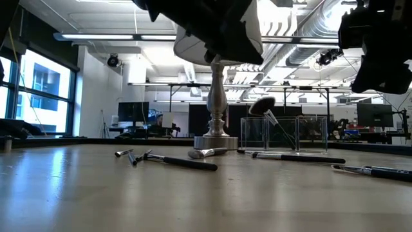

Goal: Put items in baskets/containers
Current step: Put the black eyeshadow brush into the transparent organizer

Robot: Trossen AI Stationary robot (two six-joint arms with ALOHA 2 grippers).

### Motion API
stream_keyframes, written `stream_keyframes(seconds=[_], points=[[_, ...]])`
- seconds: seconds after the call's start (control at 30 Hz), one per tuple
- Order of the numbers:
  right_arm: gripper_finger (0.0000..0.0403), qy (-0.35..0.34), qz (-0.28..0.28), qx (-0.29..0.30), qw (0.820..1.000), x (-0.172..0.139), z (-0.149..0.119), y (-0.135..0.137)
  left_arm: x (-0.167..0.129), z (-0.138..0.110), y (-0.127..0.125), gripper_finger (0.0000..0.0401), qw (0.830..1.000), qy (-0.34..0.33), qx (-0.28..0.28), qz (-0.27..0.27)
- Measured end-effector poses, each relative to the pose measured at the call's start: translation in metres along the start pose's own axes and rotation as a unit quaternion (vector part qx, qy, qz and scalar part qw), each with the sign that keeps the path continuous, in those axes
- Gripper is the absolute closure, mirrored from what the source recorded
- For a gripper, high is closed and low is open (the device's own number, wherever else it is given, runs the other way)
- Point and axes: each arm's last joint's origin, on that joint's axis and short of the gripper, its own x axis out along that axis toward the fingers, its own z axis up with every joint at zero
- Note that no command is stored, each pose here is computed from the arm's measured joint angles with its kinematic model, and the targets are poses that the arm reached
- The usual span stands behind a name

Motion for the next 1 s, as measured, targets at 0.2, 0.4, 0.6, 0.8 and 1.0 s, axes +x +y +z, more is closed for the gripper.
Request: stream_keyframes(seconds=[0.2, 0.4, 0.6, 0.8, 1.0], points=[[0.0402, -0.001, -0.001, -0.011, 1.0, 0.0, 0.0, 0.0, -0.001, -0.003, -0.008, 0.0401, 0.999, 0.016, -0.028, -0.038], [0.0402, -0.001, -0.001, -0.011, 1.0, 0.0, 0.0, 0.0, -0.015, 0.0, -0.034, 0.0401, 0.999, -0.001, -0.027, -0.042], [0.0402, 0.0, 0.0, -0.011, 1.0, 0.0, 0.0, 0.0, -0.032, -0.002, -0.059, 0.0401, 0.997, 0.009, -0.055, -0.047], [0.0402, -0.003, -0.002, -0.011, 1.0, 0.0, 0.0, 0.0, -0.048, -0.018, -0.078, 0.0401, 0.987, 0.101, -0.094, -0.082], [0.0402, -0.046, -0.001, -0.001, 0.999, 0.0, 0.004, 0.002, -0.064, -0.054, -0.078, 0.0401, 0.952, 0.283, -0.11, -0.034]])
